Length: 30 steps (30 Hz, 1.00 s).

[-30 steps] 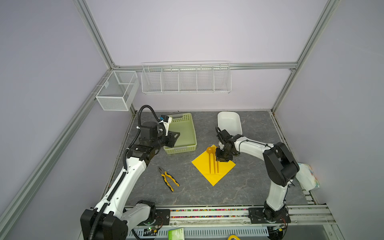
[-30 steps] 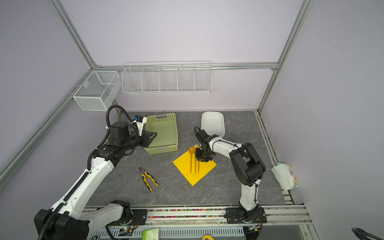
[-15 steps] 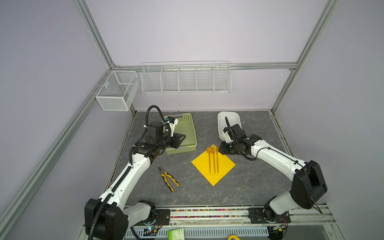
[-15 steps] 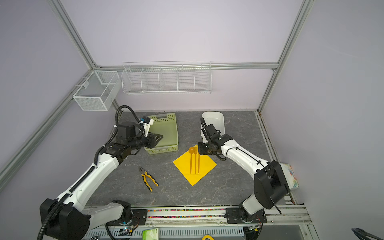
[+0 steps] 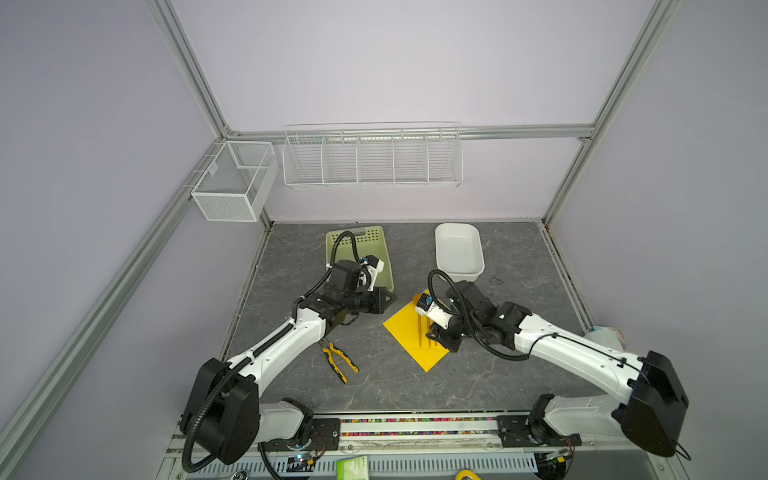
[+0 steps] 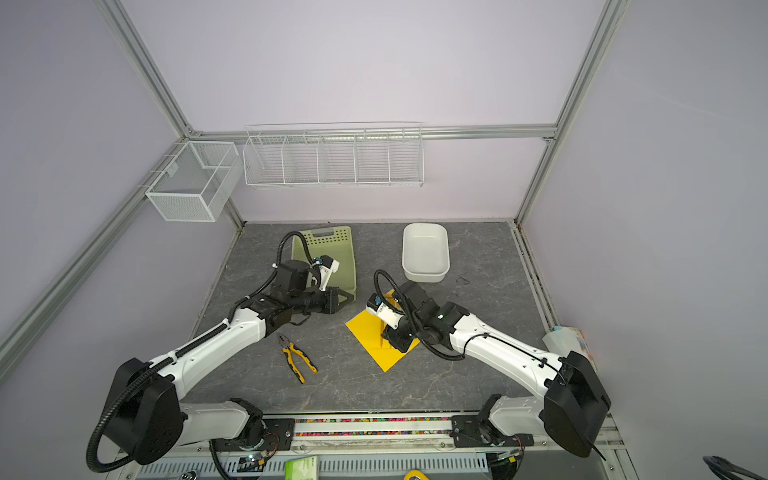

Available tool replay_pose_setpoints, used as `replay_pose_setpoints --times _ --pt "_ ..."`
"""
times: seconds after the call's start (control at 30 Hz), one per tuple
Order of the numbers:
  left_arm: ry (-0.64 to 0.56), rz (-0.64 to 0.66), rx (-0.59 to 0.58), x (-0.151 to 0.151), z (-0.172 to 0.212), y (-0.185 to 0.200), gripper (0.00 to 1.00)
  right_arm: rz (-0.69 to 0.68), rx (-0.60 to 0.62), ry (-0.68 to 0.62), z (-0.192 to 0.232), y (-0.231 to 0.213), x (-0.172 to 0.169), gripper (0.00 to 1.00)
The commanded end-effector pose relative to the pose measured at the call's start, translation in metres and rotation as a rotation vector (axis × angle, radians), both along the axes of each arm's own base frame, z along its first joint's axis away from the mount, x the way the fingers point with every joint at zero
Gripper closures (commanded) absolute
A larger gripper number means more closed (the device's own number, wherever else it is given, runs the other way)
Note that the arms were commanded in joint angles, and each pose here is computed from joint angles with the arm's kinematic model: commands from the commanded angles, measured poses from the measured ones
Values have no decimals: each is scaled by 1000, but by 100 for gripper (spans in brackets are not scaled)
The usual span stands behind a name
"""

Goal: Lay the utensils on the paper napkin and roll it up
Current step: 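Move both grippers down to the napkin corners nearest the robot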

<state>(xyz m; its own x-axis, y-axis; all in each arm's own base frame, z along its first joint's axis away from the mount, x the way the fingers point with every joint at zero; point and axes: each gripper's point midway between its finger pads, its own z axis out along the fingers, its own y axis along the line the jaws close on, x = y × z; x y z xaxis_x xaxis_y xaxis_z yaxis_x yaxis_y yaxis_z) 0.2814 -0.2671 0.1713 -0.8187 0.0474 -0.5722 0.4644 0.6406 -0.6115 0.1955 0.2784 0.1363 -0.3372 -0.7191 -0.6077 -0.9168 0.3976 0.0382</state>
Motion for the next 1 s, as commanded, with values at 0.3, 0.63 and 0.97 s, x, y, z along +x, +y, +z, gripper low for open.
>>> replay_pose_setpoints --times 0.3,0.63,0.97 --pt "119 21 36 -16 -47 -10 100 364 -226 -22 -69 0 -59 70" --pt "122 31 45 -17 -50 -8 100 385 -314 9 -94 -1 -56 67" --pt "115 39 69 -16 -51 -4 100 384 -331 13 -102 12 -47 66"
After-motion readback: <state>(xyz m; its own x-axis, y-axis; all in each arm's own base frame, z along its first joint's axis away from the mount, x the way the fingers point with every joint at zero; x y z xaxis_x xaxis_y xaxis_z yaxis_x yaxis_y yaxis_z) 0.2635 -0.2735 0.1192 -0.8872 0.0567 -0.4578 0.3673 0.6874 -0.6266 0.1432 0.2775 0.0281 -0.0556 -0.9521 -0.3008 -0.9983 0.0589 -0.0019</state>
